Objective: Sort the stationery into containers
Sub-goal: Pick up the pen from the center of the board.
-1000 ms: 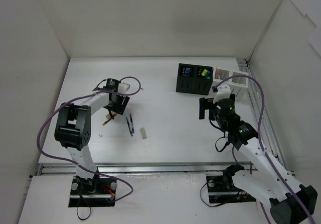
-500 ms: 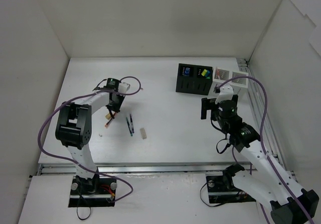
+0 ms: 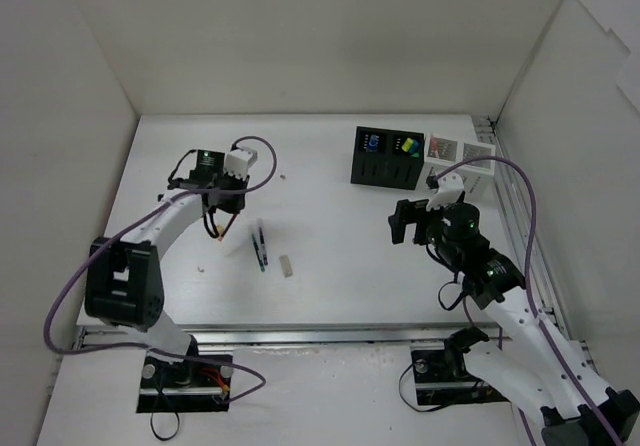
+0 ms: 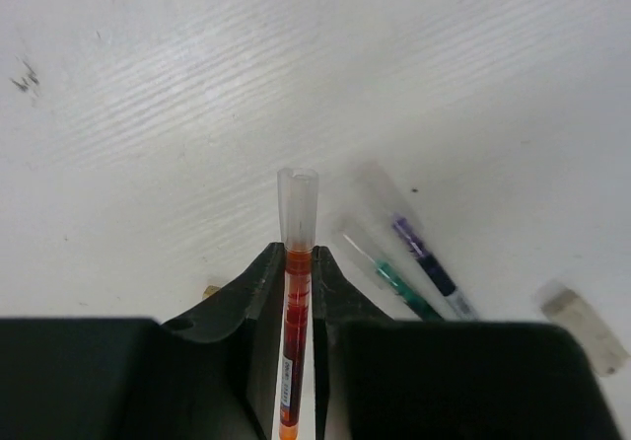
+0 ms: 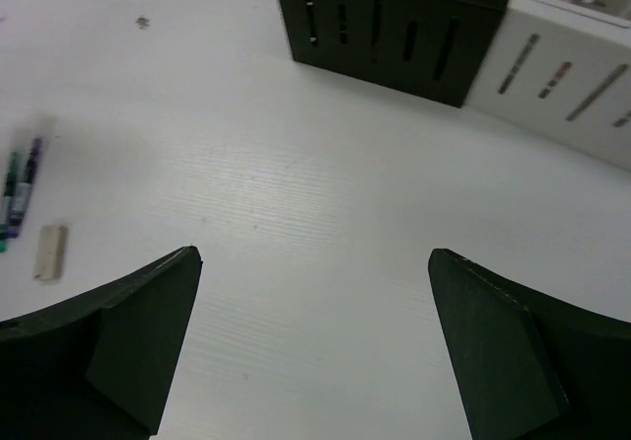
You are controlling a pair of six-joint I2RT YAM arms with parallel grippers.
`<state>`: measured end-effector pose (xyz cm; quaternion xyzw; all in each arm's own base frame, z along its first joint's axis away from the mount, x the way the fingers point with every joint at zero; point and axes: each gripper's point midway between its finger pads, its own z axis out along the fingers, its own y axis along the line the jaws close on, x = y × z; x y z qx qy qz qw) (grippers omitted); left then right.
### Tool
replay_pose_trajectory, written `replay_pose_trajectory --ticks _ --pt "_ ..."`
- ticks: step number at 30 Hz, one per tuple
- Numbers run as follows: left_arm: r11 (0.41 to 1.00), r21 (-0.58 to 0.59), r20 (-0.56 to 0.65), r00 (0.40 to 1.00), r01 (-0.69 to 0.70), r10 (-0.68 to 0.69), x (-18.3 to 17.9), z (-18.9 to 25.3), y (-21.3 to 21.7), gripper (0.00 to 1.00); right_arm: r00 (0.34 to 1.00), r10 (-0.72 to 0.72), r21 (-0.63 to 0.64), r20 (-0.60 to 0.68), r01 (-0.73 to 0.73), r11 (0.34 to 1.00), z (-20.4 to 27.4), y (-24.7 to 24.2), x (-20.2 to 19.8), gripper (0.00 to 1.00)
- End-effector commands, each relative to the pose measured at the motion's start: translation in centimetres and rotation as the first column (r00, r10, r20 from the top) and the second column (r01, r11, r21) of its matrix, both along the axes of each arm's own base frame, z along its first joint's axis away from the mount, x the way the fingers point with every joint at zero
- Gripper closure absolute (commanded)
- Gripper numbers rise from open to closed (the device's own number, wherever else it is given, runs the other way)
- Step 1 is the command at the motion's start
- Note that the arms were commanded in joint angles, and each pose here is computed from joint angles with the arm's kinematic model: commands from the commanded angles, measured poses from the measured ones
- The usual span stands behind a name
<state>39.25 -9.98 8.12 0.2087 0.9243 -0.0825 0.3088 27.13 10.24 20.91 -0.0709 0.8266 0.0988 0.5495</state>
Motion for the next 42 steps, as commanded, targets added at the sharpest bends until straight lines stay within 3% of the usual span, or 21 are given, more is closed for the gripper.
replay_pose_trajectory --ticks 1,6,11,18,24,27,28,31,33,42 --pt "0.98 -0.154 0.269 0.96 0.126 -0.082 0.2 9.2 -2.7 1.0 0.982 0.147 0.184 0.119 -0.167 0.969 4.1 4.6 0.8 0.02" --pt "0.914 -0.271 0.43 0.888 0.302 -0.165 -3.9 14.3 -5.2 1.0 0.912 0.283 0.361 0.297 -0.381 0.851 7.2 9.3 0.7 0.02" --pt "0.791 -0.352 0.548 0.796 0.5 -0.259 -6.9 17.8 -9.0 1.0 0.882 0.323 0.472 0.342 -0.459 0.753 9.4 12.5 0.9 0.02" --pt "0.734 -0.415 0.562 0.786 0.537 -0.258 -8.7 19.5 -12.0 0.98 0.878 0.342 0.547 0.336 -0.477 0.688 10.3 17.8 1.4 0.05" --pt "0.734 -0.468 0.518 0.826 0.491 -0.223 -8.6 20.3 -13.2 0.99 0.92 0.273 0.579 0.282 -0.391 0.716 9.3 20.3 3.1 0.11" --pt "0.743 -0.471 0.499 0.838 0.475 -0.219 -8.5 19.9 -14.0 1.0 0.941 0.199 0.583 0.274 -0.327 0.744 9.1 20.5 4.0 0.2" --pt "0.739 -0.479 0.487 0.844 0.474 -0.225 -8.6 19.7 -14.1 1.0 0.942 0.192 0.581 0.274 -0.321 0.747 9.2 20.6 4.1 0.27" --pt "0.739 -0.491 0.46 0.858 0.462 -0.23 -8.4 19.3 -14.7 1.0 0.949 0.174 0.585 0.262 -0.299 0.754 9.0 21.5 4.7 0.34" --pt "0.735 -0.492 0.461 0.856 0.467 -0.236 -8.4 19.5 -15.0 1.0 0.958 0.152 0.581 0.245 -0.271 0.767 8.3 21.8 5.1 0.34" --pt "0.738 -0.482 0.48 0.847 0.472 -0.228 -8.5 19.9 -15.0 1.0 0.963 0.164 0.581 0.214 -0.26 0.771 7.2 23.8 5.9 0.55"
